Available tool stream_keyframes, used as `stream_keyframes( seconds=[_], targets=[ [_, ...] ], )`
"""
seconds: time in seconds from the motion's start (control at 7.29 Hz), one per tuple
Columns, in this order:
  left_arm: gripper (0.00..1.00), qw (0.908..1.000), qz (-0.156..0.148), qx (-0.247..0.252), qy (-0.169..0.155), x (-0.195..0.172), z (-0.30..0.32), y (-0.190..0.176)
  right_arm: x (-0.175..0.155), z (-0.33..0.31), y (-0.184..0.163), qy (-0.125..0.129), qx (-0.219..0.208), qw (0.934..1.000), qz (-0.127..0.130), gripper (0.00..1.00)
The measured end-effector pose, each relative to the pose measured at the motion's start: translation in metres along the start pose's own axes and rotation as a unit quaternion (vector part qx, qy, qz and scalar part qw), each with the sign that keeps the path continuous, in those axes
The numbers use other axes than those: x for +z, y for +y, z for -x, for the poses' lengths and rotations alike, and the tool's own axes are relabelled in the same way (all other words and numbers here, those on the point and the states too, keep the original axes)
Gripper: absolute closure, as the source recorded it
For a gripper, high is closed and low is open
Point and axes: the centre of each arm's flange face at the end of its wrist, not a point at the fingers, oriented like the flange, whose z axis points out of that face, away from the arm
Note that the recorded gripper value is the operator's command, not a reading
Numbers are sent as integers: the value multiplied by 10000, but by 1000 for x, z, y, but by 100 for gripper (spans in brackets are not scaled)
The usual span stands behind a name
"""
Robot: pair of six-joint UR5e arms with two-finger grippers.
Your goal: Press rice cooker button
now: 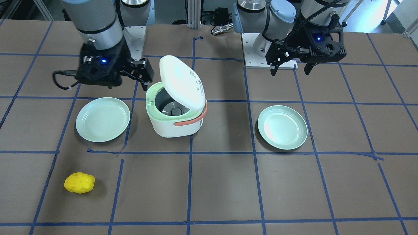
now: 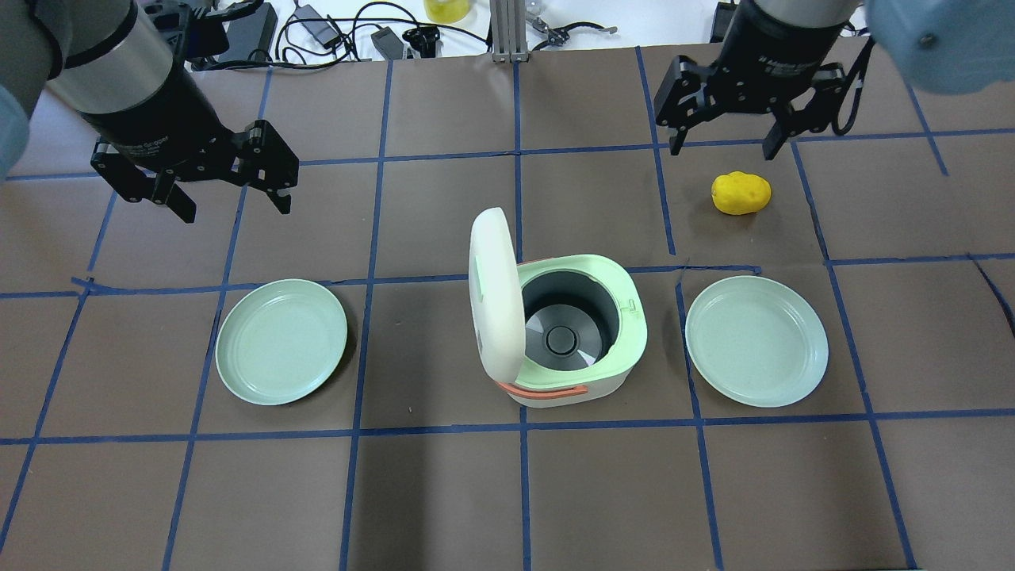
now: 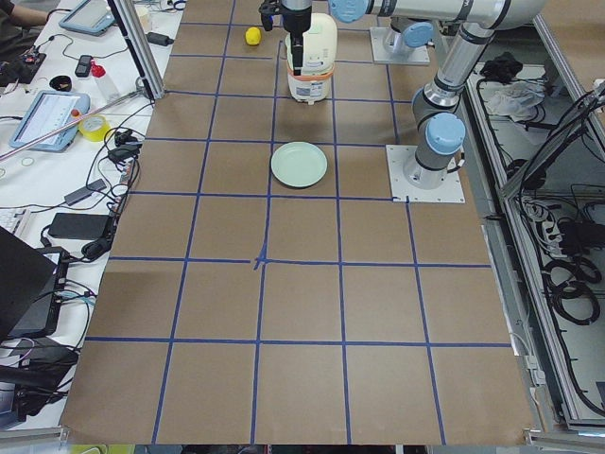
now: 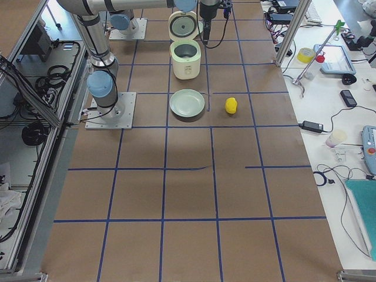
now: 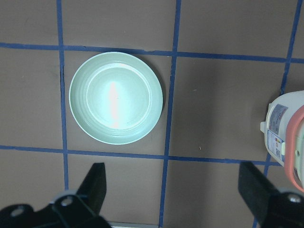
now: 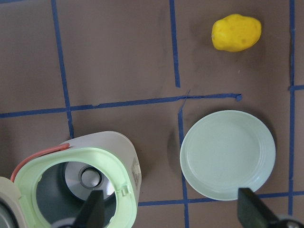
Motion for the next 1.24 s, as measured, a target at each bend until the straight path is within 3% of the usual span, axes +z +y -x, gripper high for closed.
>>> stream_keyframes(
  seconds=[0.41,0.82,1.24],
  targets=[
    [0,10000,0,1,0,0,0,0,-13,-22,-7,23,-45,9999,-157,0],
    [0,10000,0,0,0,0,0,0,-14,-26,-6,240,-60,9995,-179,0],
    [0,10000,0,-1,0,0,0,0,-15,-27,-5,297,-51,9994,-193,0]
  ],
)
